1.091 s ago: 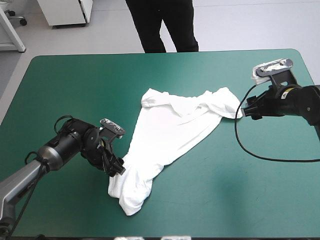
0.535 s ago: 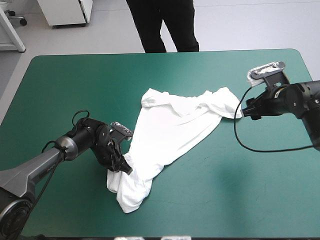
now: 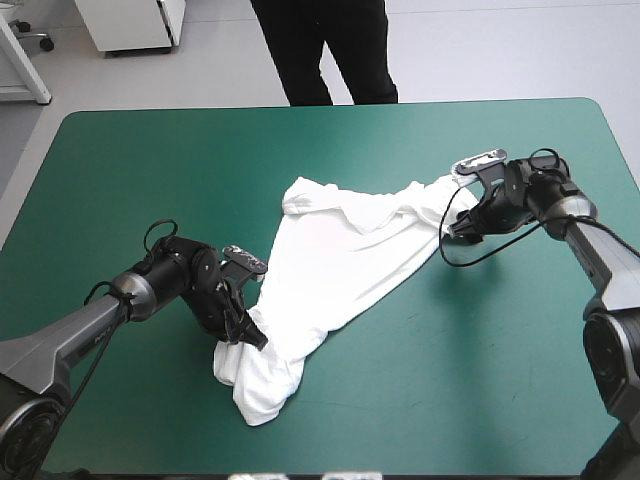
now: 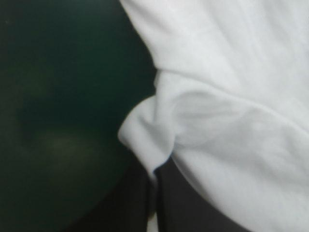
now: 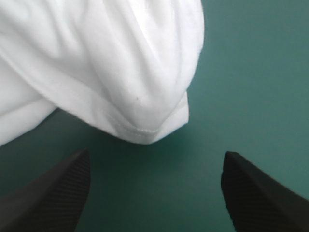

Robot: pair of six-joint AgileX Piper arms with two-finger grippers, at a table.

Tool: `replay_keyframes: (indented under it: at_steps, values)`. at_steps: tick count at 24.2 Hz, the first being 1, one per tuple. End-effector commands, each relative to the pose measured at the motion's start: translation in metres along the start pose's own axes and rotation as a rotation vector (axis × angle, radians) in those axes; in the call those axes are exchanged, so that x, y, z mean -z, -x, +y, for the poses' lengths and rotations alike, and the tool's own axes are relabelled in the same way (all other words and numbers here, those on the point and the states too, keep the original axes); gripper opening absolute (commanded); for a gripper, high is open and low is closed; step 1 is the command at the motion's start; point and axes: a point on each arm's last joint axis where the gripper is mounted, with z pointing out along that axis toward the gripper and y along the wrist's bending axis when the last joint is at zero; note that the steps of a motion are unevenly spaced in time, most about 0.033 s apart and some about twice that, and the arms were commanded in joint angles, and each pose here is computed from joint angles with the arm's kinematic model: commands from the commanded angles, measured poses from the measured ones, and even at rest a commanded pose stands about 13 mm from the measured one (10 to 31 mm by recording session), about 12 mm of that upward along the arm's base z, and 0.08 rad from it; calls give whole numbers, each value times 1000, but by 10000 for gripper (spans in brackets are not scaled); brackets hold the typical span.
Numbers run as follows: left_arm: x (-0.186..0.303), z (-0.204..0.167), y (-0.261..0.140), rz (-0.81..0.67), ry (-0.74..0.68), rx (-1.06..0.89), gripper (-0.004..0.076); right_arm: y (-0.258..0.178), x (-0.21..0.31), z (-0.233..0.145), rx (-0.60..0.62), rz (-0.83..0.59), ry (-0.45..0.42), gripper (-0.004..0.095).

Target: Fold the cloth

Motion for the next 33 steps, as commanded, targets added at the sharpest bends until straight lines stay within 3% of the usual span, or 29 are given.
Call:
replay_keyframes:
  at_steps: [1, 4, 6, 12, 17, 24, 30, 33]
  values:
    - [2, -7, -1, 13, -51, 31, -9, 20, 4, -5, 7, -103, -23, 715]
    - [2, -8, -2, 18, -52, 33, -9, 29, -11, -7, 0, -116, -22, 662]
    - [2, -8, -3, 32, -56, 35, -9, 31, -26, -9, -33, -108, 1, 575]
    - [3, -9, -5, 53, -62, 34, -9, 18, -70, -13, -119, 14, 76, 375]
    - [17, -1, 5, 2, 32, -8, -9, 15, -64, -16, -192, 44, 136, -13]
    - [110, 1, 21, -299, 187, -16, -9, 41, 3, -19, -212, -87, 165, -17]
    - [208, -10, 11, -596, 275, -39, -9, 67, 113, -19, -213, -373, 187, -17]
    - [259, -16, -5, -761, 332, -46, -9, 70, 182, -19, -187, -566, 146, -17]
